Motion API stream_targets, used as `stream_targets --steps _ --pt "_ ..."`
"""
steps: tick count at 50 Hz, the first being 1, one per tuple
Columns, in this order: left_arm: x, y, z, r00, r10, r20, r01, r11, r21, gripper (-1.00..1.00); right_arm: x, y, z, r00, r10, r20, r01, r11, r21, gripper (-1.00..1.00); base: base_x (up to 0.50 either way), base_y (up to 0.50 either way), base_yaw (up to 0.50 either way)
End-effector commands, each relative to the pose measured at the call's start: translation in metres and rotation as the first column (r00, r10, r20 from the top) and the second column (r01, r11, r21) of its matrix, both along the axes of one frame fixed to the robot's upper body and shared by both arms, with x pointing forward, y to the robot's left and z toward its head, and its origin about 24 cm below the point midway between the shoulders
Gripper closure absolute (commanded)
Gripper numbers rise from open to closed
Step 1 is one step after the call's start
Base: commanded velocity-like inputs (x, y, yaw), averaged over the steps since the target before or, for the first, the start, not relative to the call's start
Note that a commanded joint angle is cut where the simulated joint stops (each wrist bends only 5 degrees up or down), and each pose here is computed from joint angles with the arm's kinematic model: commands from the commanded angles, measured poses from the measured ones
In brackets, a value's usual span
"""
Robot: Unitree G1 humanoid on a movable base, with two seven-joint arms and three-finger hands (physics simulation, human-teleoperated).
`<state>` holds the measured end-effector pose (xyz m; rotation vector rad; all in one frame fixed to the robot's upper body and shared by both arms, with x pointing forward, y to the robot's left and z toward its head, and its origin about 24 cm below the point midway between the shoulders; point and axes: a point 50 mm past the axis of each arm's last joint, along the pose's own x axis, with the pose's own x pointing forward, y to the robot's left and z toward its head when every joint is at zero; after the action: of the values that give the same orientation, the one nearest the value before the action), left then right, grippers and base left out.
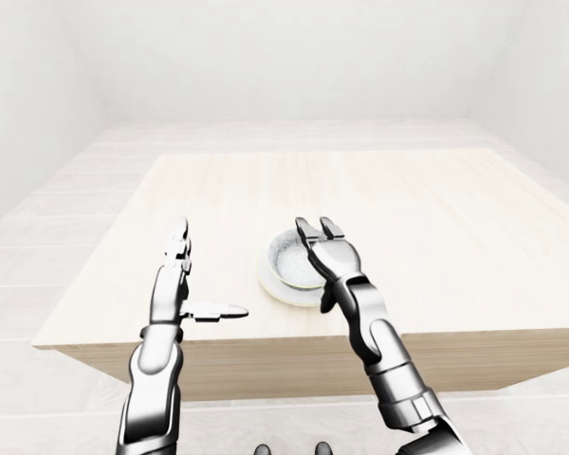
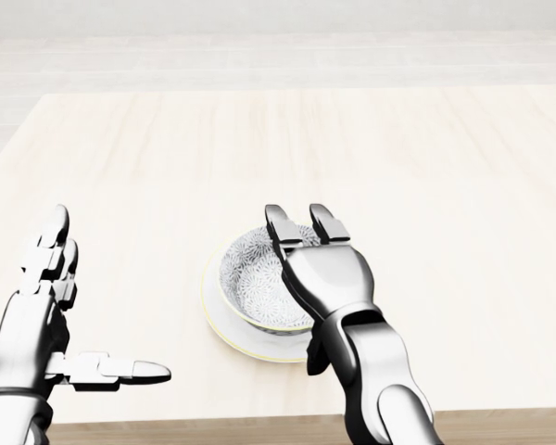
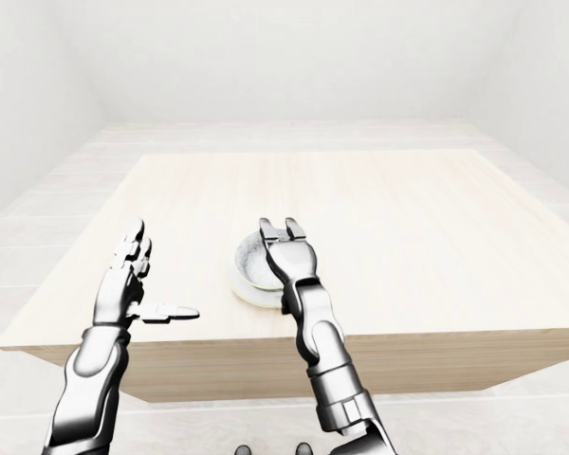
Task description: Put the bowl on the plate.
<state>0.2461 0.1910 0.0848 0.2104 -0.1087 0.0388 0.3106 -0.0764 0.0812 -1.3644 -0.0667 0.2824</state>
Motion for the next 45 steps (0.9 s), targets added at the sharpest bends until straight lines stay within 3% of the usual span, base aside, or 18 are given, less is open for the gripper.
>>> stream_targets --steps 1,45 --pt "0.004 0.001 -0.005 1.000 0.007 -0.020 -0.008 1.000 -0.005 -1.00 -0.009 0.000 0.008 1.000 0.004 0.017 -0.003 1.000 -0.018 -1.00 0.00 0.00 0.00" --pt "0.002 -0.001 -0.004 1.000 0.007 -0.015 -0.007 1.000 0.001 -1.00 -0.077 -0.022 0.048 0.989 -0.085 0.122 0.099 0.988 -0.117 -1.00 0.00 0.00 0.00"
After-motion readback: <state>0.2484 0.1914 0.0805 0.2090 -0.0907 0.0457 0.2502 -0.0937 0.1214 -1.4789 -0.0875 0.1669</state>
